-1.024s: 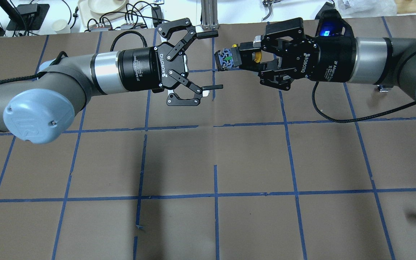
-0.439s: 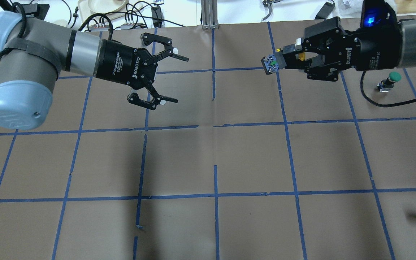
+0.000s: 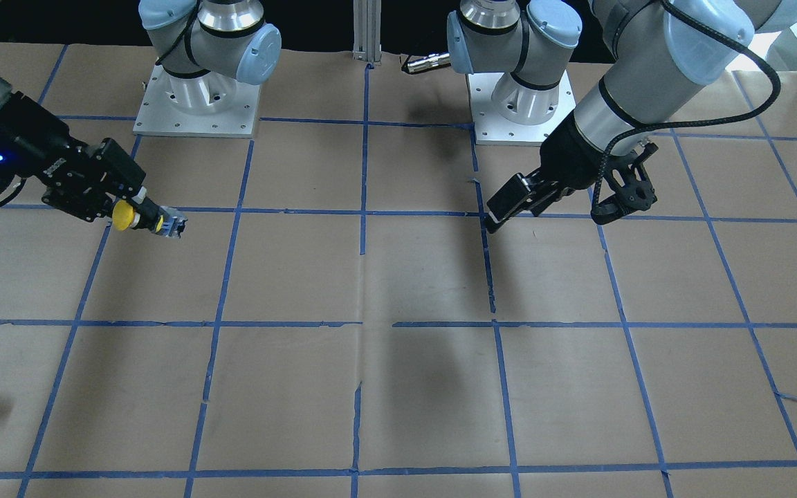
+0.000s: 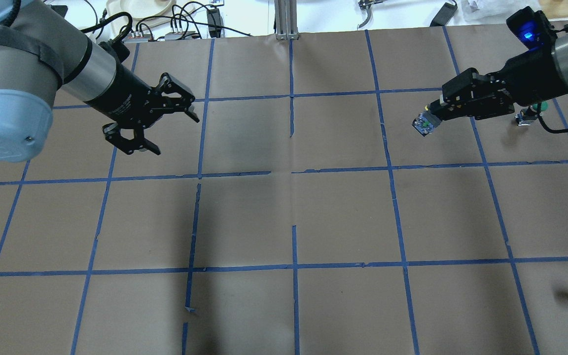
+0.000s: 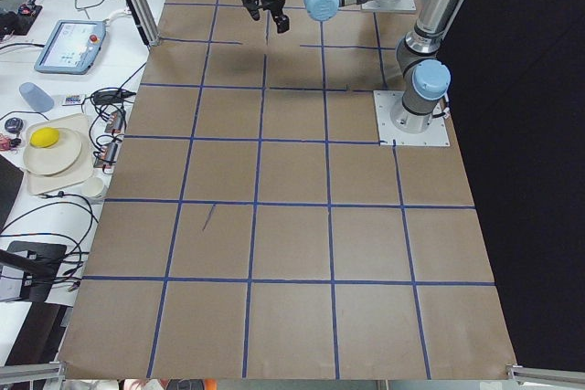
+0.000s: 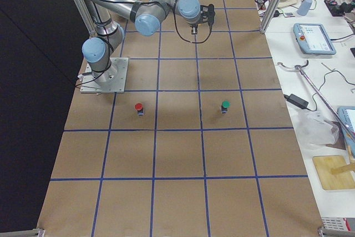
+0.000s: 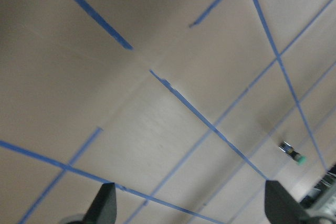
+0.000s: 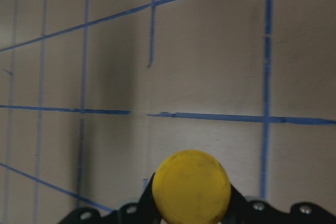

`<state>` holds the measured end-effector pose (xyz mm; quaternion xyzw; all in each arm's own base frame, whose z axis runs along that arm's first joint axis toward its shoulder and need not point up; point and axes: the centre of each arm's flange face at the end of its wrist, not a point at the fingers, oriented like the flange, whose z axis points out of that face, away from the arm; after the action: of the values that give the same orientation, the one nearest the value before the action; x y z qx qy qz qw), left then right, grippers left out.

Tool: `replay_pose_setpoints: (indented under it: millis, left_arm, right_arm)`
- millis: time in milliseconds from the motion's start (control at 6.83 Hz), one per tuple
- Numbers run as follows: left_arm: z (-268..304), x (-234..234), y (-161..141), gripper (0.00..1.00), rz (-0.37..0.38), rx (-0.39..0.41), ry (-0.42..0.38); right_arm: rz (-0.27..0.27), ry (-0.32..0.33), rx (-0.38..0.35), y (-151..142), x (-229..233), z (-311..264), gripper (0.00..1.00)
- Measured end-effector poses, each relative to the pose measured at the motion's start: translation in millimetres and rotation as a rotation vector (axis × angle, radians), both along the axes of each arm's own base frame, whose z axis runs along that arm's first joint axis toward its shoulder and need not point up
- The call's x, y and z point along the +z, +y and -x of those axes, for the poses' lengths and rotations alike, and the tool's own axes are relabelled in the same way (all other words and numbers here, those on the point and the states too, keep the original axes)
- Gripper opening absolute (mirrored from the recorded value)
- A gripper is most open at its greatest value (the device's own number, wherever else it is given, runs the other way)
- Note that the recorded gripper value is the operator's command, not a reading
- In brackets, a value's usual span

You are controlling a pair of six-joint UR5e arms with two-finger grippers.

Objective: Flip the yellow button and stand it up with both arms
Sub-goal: 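Lower the button upright onto the table with the right gripper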

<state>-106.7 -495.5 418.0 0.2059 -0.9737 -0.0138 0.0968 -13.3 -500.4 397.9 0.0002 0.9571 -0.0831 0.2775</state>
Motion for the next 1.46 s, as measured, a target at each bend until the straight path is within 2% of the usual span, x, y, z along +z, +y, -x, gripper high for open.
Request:
replay_pose_setpoints:
  millis: [146,293,439,732,878,1024,1171,1463]
  left_arm:
    - [-15.5,13.8,12.2,1.00,0.005,-0.140,-0.173]
    - [-23.0,35.7,28.3,1.00,0.021,-0.211,-0.266]
    - [-24.5,53.8,44.9,1.00,0.028,-0.238,-0.302]
    - [-23.4,58.1,54.9,1.00,0.006,-0.253,-0.303]
    - [-20.8,55.2,51.6,1.00,0.002,-0.264,-0.285]
    - [-16.1,55.7,48.3,1.00,0.009,-0.282,-0.251]
    - [-12.1,57.5,45.5,1.00,0.020,-0.299,-0.215]
    - [-13.5,60.0,43.3,1.00,0.026,-0.336,-0.211]
  right_arm:
    - [-0.003,0.131,0.061,-12.2,-25.1,17.9,0.13]
    - [0.022,0.232,0.155,-21.6,-45.6,37.6,0.13]
    - [0.068,0.309,0.224,-27.1,-60.8,66.2,0.13]
    - [0.199,0.443,0.325,-18.9,-98.2,132.7,0.13]
    - [0.252,0.492,0.383,-3.2,-118.9,161.9,0.12]
    - [0.287,0.513,0.458,18.3,-139.1,187.1,0.13]
    - [0.330,0.506,0.534,42.4,-158.1,207.8,0.13]
    - [0.408,0.488,0.604,73.1,-177.2,235.1,0.14]
